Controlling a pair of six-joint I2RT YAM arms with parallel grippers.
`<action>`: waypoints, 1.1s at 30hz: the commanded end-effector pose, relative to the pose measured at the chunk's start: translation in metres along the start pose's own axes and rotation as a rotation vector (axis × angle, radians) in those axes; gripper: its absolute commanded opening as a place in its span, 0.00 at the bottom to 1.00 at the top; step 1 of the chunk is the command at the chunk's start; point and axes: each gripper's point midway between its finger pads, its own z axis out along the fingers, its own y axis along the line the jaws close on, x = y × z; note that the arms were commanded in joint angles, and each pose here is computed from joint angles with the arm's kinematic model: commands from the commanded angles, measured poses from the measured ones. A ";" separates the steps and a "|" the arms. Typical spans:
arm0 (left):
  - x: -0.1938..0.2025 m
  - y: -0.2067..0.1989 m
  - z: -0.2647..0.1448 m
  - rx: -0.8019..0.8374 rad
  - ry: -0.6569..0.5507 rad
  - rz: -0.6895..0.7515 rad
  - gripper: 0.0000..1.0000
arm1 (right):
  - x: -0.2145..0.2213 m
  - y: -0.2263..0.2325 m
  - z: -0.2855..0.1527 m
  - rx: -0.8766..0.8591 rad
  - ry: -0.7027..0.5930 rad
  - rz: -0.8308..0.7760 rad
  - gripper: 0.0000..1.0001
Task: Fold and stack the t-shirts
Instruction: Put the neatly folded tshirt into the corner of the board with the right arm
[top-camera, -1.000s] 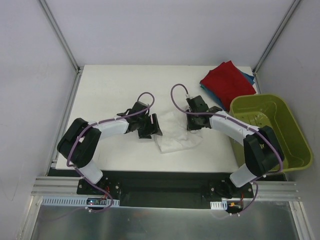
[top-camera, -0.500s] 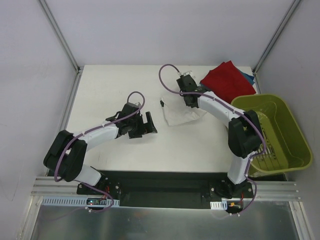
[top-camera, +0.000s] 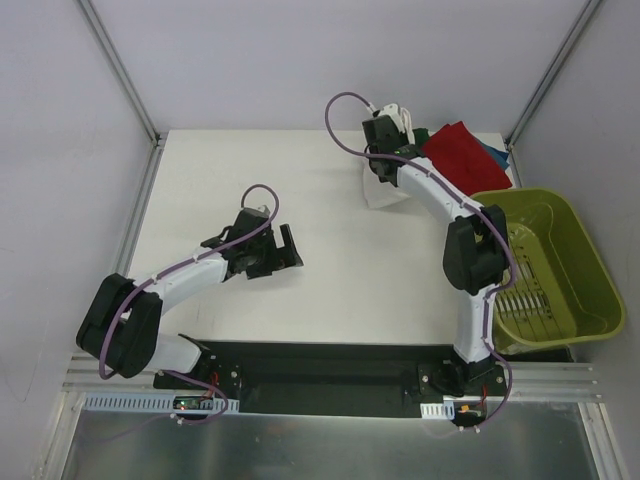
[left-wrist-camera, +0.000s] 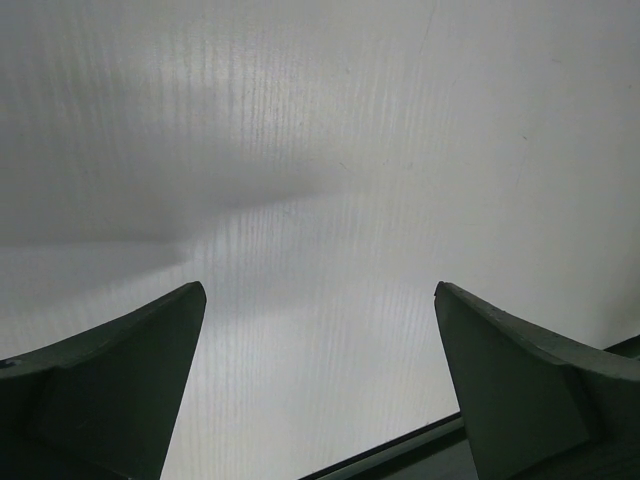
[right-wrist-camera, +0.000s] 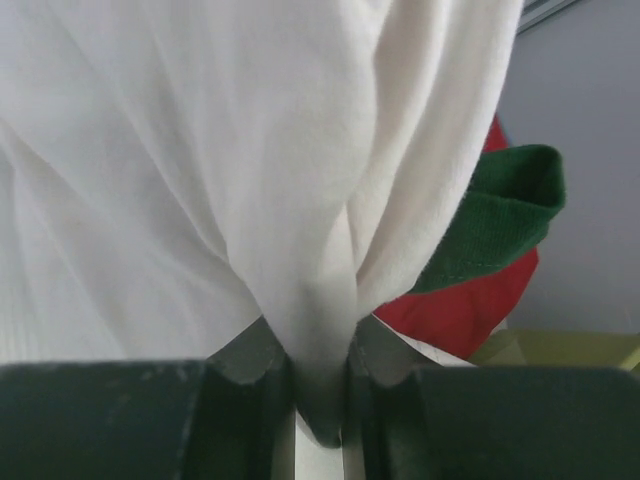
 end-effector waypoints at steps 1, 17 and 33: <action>-0.012 0.005 -0.006 -0.028 -0.041 0.015 0.99 | -0.066 -0.051 -0.007 0.090 -0.159 0.153 0.01; -0.038 -0.004 -0.002 -0.037 -0.044 0.021 0.99 | -0.137 -0.136 -0.018 0.105 -0.296 0.452 0.01; -0.039 -0.010 0.014 -0.031 0.022 0.010 0.99 | -0.034 -0.163 0.011 0.061 -0.015 0.855 0.01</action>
